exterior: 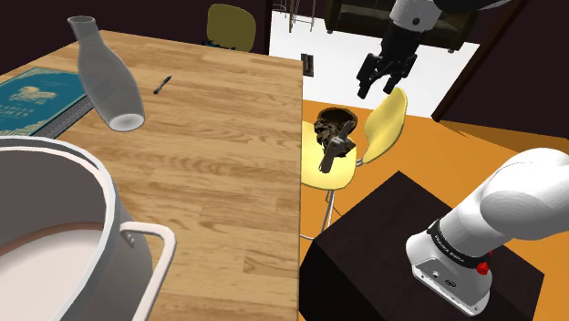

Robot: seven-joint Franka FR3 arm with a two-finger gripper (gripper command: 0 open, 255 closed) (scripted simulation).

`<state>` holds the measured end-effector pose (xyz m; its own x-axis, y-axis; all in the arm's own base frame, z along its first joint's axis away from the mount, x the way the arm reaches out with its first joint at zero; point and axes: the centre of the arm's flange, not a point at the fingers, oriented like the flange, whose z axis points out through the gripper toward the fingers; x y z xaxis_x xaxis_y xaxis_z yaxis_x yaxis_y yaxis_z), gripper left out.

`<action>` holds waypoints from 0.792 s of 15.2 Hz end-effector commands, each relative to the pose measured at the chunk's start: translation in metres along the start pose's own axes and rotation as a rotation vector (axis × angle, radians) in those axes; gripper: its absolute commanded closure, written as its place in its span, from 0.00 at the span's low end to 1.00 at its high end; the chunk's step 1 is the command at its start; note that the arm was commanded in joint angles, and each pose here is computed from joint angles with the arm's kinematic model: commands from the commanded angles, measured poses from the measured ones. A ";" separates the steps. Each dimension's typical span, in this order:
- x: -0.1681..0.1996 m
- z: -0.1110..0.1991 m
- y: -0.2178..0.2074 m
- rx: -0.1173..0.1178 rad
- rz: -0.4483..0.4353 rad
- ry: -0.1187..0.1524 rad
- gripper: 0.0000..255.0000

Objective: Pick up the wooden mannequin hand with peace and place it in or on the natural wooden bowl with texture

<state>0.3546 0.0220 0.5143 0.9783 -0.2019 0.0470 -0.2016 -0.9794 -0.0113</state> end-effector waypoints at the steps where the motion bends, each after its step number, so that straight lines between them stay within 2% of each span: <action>1: 0.006 0.028 -0.005 -0.020 0.014 -0.003 0.00; 12: 0.036 0.171 -0.006 -0.130 0.092 -0.030 0.00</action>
<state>0.3974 0.0200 0.3582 0.9578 -0.2865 0.0216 -0.2872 -0.9519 0.1067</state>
